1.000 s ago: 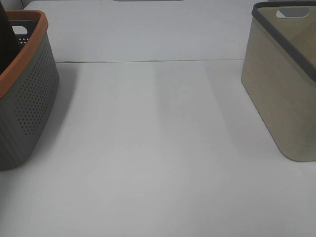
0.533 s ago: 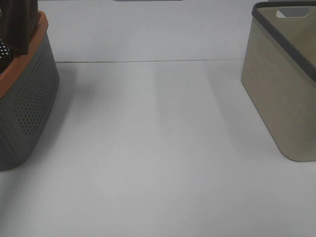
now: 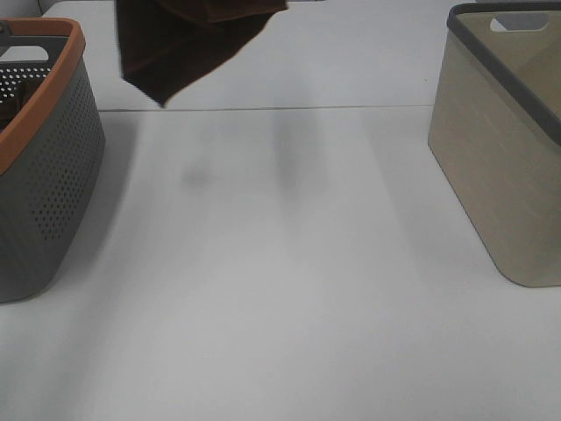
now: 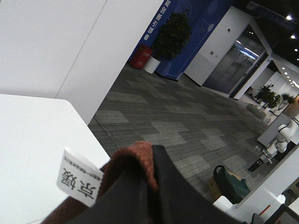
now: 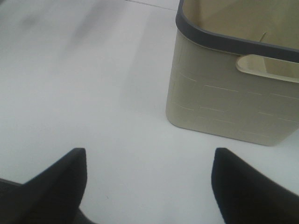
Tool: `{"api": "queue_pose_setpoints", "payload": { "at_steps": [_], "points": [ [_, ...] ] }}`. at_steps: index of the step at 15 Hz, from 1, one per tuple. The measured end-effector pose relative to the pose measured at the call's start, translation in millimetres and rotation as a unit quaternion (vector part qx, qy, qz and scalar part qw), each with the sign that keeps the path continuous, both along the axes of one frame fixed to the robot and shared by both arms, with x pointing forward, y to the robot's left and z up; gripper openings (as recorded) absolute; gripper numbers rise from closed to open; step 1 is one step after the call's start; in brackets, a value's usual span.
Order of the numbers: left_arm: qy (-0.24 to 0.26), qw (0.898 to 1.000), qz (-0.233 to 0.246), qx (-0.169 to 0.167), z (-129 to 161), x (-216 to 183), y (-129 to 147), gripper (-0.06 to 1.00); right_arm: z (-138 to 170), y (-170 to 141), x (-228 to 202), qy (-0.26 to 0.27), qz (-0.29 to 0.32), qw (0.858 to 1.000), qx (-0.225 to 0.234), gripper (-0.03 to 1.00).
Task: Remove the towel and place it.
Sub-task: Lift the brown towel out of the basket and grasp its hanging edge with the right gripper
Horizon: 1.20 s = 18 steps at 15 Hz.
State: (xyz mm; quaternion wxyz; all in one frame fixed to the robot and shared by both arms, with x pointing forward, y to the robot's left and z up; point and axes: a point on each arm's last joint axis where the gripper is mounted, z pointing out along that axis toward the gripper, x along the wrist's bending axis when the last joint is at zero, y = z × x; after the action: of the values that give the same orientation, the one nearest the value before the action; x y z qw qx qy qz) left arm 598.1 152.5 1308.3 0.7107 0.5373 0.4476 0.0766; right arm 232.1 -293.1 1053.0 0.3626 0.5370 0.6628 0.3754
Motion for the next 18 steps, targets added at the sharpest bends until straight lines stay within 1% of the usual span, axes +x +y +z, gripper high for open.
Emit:
{"api": "queue_pose_setpoints", "payload": {
  "at_steps": [1,2,4,6,8,9,12,13,14,16,18],
  "points": [
    [-0.004,1.0,0.002,0.008,-3,1,-6,0.0,2,1,3,0.006,0.002,1.0,0.004,0.71],
    [-0.002,1.0,0.0,0.016,-7,4,-11,0.0,6,2,8,0.002,0.006,1.0,0.012,0.71],
    [0.012,1.0,-0.005,0.015,-16,11,-19,0.0,21,10,25,-0.037,0.031,0.998,0.045,0.71],
    [0.019,1.0,-0.008,0.016,-23,15,-26,0.0,29,14,38,-0.06,0.055,0.995,0.054,0.7],
    [0.025,0.999,-0.021,0.014,-29,16,-40,0.0,35,21,60,-0.067,0.093,0.991,0.065,0.69],
    [0.027,0.999,-0.029,0.015,-31,15,-47,0.0,36,24,73,-0.061,0.106,0.99,0.065,0.69],
    [0.028,0.999,-0.035,0.026,-36,15,-56,0.0,30,34,115,-0.043,0.142,0.989,0.026,0.69],
    [0.025,0.999,-0.03,0.032,-37,15,-55,0.0,28,39,129,-0.042,0.153,0.987,0.013,0.68],
    [0.02,0.999,-0.024,0.034,-36,16,-55,0.0,31,45,142,-0.054,0.164,0.985,0.0,0.67],
    [0.015,0.999,-0.018,0.031,-35,17,-54,0.0,35,62,168,-0.061,0.192,0.979,-0.021,0.63],
    [0.014,0.999,-0.017,0.031,-35,17,-54,0.0,36,91,194,-0.064,0.233,0.969,-0.044,0.59]
  ]
}}
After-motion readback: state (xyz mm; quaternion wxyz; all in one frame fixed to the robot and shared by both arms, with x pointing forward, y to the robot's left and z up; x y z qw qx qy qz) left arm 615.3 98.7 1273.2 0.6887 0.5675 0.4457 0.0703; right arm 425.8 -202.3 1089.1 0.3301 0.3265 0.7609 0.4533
